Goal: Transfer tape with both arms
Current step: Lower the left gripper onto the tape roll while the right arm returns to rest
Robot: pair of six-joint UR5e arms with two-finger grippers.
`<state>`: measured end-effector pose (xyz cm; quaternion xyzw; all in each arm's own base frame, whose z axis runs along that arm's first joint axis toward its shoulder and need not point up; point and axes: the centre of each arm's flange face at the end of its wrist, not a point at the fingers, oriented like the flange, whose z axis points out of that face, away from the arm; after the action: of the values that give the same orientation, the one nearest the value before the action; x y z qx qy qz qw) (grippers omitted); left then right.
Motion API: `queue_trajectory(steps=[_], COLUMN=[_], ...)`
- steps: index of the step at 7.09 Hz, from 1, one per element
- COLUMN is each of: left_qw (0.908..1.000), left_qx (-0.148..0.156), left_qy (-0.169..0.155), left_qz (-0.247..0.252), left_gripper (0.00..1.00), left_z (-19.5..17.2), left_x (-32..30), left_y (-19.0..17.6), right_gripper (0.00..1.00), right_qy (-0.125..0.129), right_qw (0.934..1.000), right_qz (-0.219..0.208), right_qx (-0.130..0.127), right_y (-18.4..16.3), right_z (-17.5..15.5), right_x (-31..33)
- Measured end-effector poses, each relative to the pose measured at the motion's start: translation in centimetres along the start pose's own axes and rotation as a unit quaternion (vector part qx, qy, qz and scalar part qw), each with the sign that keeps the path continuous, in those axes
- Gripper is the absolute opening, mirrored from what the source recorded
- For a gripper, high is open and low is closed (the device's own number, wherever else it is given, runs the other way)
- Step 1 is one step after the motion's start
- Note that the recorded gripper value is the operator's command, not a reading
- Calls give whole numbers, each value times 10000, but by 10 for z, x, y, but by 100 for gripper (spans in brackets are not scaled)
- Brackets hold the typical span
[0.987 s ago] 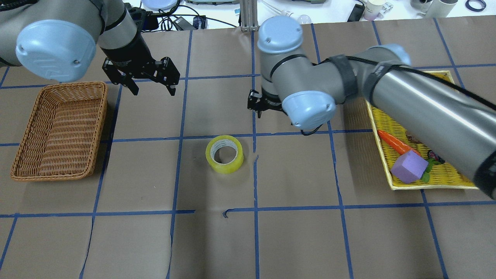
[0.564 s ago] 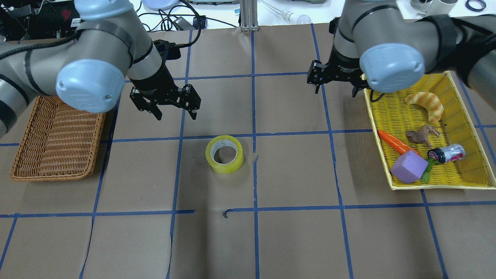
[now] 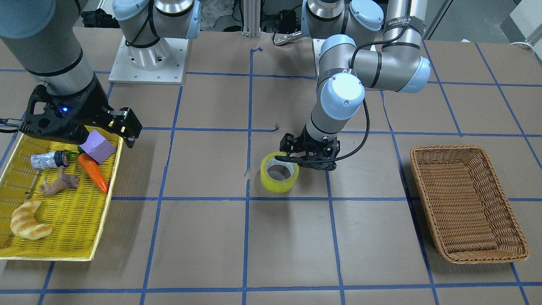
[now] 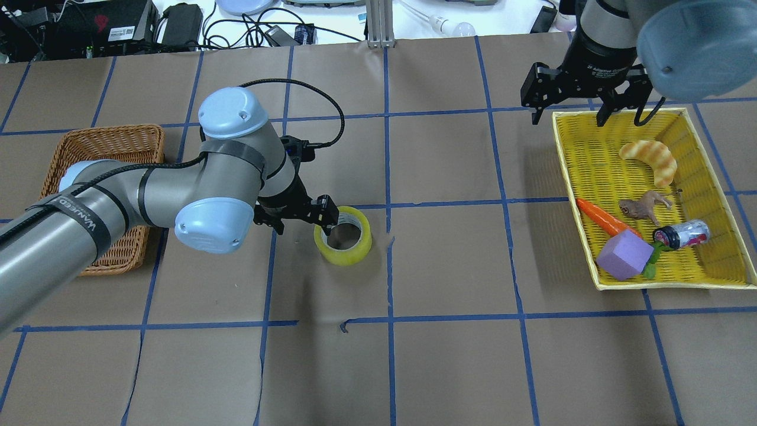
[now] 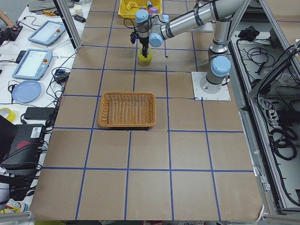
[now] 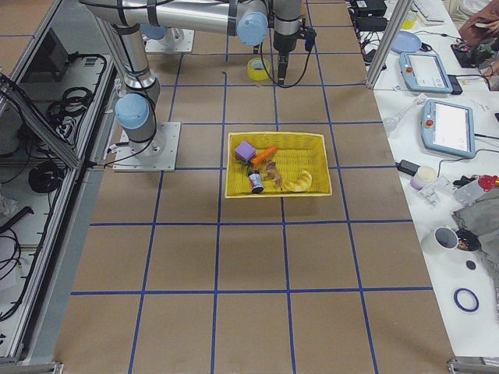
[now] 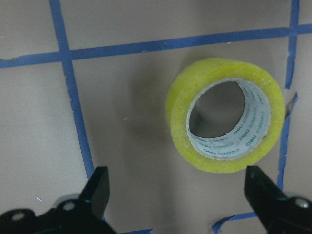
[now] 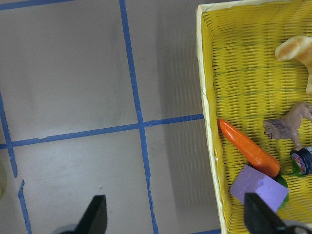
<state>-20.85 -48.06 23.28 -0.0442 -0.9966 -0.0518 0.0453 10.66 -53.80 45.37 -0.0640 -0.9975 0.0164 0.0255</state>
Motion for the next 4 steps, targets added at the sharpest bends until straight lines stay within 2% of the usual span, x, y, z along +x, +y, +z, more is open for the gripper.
queue_trajectory(steps=[1,2,3,4], left_qw=[10000,9999,9999,10000], left_qx=[-84,-122,-101,-35], left_qy=[0,-1,-3,-4], left_qz=[-13,-16,-11,8], left_gripper=[100,94,71,46], left_z=[17,30,41,50], left_x=[-1,-2,-3,-4], left_y=[-2,-7,-13,-21], right_gripper=[100,100,100,100], right_qy=[-14,-37,-58,-201], right_qw=[10000,10000,9999,9996], right_qz=[-5,-32,-87,-219], right_qx=[-2,-36,-57,-42], right_y=[2,4,6,9], right_z=[-2,-3,-6,-11], right_x=[0,-2,-5,-9])
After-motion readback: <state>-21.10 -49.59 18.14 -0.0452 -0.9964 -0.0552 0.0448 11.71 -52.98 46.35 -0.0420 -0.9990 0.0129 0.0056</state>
